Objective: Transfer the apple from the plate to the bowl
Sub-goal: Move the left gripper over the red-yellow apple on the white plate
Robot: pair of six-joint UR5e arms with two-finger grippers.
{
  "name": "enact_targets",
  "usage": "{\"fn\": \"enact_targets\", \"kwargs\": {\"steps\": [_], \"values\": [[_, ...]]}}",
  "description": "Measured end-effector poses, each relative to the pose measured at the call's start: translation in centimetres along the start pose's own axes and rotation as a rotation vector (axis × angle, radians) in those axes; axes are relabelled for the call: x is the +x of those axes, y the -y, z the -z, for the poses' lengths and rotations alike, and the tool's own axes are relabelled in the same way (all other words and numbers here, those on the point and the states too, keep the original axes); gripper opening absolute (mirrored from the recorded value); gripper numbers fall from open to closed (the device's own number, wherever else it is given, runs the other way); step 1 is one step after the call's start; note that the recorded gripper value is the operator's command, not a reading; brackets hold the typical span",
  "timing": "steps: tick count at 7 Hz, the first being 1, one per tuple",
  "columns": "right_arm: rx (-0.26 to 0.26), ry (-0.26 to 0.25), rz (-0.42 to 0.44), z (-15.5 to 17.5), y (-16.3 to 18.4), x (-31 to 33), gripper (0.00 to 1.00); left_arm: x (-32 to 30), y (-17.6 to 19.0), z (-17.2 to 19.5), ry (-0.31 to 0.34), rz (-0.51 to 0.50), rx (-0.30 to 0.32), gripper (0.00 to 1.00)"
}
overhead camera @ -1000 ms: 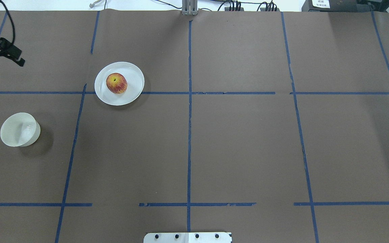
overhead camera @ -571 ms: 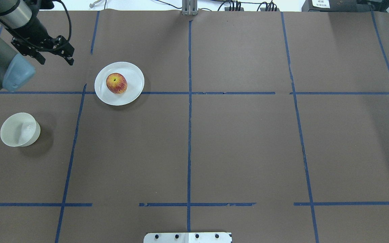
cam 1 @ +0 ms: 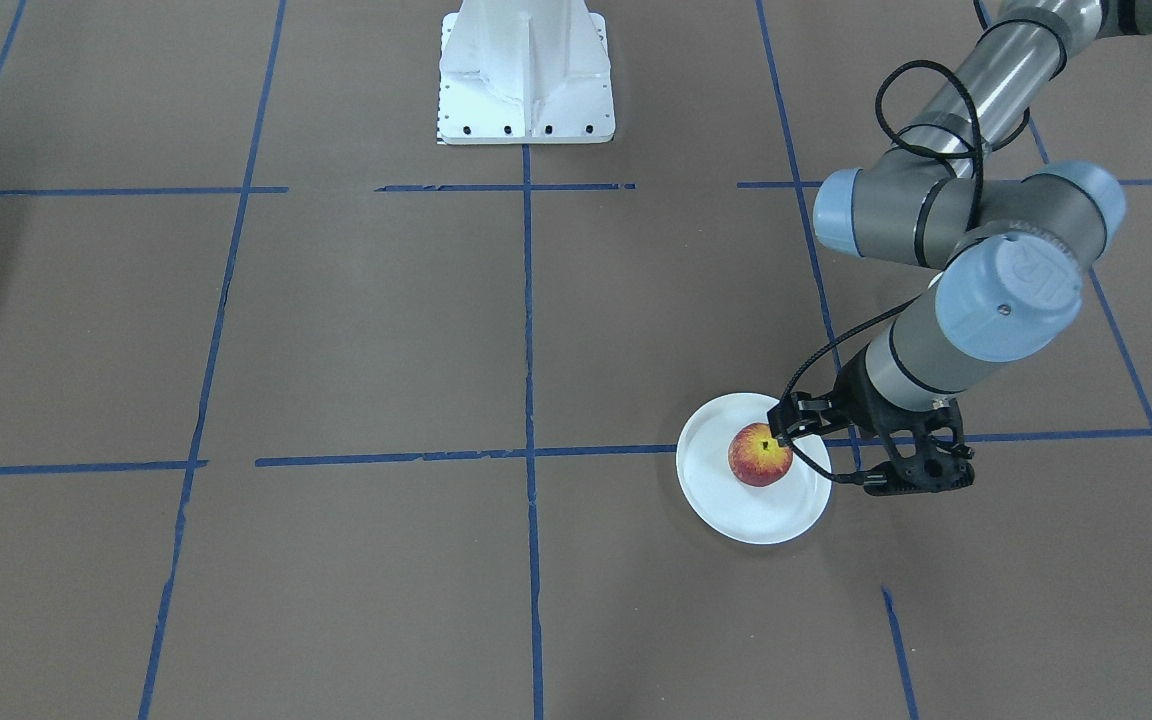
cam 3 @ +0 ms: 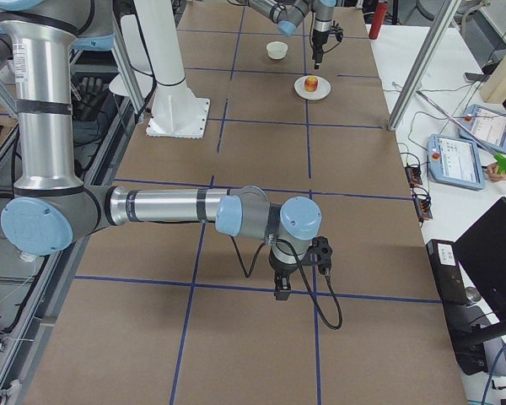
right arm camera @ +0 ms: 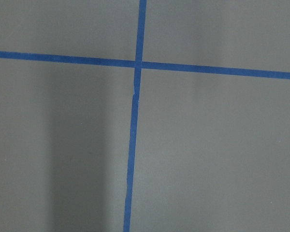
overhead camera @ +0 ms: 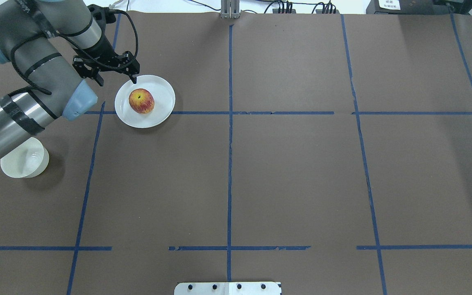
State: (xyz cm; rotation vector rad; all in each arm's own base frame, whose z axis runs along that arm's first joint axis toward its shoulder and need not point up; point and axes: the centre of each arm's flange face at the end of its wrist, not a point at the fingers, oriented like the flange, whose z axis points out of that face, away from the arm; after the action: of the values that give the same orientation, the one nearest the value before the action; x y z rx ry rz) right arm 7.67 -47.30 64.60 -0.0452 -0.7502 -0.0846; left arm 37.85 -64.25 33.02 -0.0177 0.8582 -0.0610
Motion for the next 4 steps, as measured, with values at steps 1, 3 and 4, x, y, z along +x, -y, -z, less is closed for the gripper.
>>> {"fn": "enact_targets", "kwargs": {"steps": [1,3,4], "values": [[0.000,0.000,0.000,0.0,0.0,0.0,1.00,0.8,-0.5,-1.0,-0.001,0.011,0.000,1.00],[0.000,0.000,0.000,0.0,0.0,0.0,1.00,2.1,-1.5,-3.1,-0.009,0.018,0.001,1.00],[0.000,0.000,0.000,0.0,0.0,0.0,1.00,2.4,-1.8,-4.1,-0.017,0.025,0.004,1.00]]}}
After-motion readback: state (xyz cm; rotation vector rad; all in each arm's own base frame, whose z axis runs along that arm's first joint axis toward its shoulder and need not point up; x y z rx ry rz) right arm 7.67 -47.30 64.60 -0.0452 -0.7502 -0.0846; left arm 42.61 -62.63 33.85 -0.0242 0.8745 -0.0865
